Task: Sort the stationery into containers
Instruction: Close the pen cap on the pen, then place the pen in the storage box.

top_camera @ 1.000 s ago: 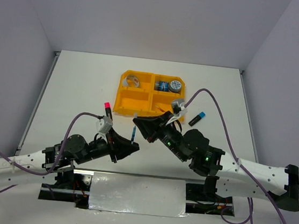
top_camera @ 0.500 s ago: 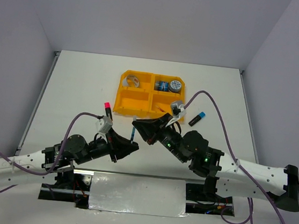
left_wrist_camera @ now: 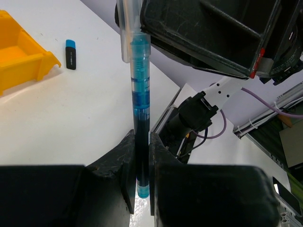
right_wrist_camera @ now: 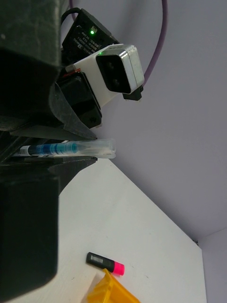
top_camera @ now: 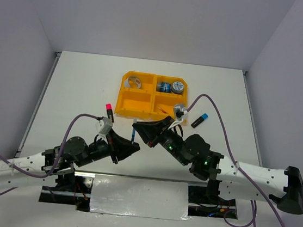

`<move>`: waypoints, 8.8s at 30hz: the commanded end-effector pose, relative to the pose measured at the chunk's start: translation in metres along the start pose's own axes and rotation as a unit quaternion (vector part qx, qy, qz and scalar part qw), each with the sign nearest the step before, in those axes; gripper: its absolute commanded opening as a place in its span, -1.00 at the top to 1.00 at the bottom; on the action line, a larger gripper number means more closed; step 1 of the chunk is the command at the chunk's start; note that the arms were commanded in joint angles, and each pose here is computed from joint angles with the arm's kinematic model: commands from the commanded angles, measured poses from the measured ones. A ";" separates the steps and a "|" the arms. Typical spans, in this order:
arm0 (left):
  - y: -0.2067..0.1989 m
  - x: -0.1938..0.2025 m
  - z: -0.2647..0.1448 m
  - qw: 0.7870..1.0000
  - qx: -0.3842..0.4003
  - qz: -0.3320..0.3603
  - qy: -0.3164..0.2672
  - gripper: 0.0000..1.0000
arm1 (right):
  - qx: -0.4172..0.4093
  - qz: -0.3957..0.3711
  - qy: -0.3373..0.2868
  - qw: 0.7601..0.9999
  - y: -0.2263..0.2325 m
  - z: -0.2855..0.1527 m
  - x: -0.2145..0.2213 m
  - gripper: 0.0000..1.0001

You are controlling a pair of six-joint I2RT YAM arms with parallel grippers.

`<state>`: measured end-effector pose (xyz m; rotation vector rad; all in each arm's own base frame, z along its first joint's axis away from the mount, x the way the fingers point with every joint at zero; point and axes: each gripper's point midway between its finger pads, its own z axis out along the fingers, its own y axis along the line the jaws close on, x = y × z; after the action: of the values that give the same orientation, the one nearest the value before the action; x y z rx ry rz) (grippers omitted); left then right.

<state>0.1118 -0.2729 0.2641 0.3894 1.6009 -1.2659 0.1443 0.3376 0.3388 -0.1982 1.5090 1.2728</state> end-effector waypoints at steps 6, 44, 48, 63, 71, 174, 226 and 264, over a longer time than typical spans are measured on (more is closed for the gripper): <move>-0.025 -0.066 -0.001 0.994 0.027 0.007 -0.108 1.00 | -0.011 0.019 0.012 1.000 -0.002 -0.002 0.018 1.00; -0.064 -0.185 -0.012 0.973 0.000 0.144 -0.180 1.00 | 0.040 -0.026 0.207 0.977 -0.069 -0.036 0.185 1.00; -0.058 -0.176 -0.008 0.976 -0.007 0.141 -0.165 1.00 | 0.042 -0.016 0.203 0.978 -0.068 -0.036 0.184 1.00; -0.015 -0.035 0.016 0.992 0.039 0.117 -0.039 1.00 | 0.021 -0.022 0.129 0.991 -0.021 -0.025 0.092 0.69; -0.009 0.000 0.020 0.993 0.058 0.099 -0.002 1.00 | 0.017 -0.020 0.117 0.993 -0.015 -0.019 0.086 0.31; -0.030 -0.003 0.021 0.992 0.100 0.077 -0.003 1.00 | -0.002 -0.088 0.034 0.995 0.009 -0.017 -0.009 1.00; 0.007 -0.043 0.021 0.995 0.058 0.077 -0.037 1.00 | 0.006 -0.045 0.098 0.994 -0.008 -0.018 0.046 0.00; 0.105 -0.022 -0.008 0.957 -0.273 0.030 0.092 -0.99 | -0.030 -0.273 0.124 0.953 -0.091 0.039 -0.008 1.00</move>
<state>0.1782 -0.2562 0.2586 0.3637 1.8072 -0.9876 0.2192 0.3238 0.2596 -0.6445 1.6158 0.8993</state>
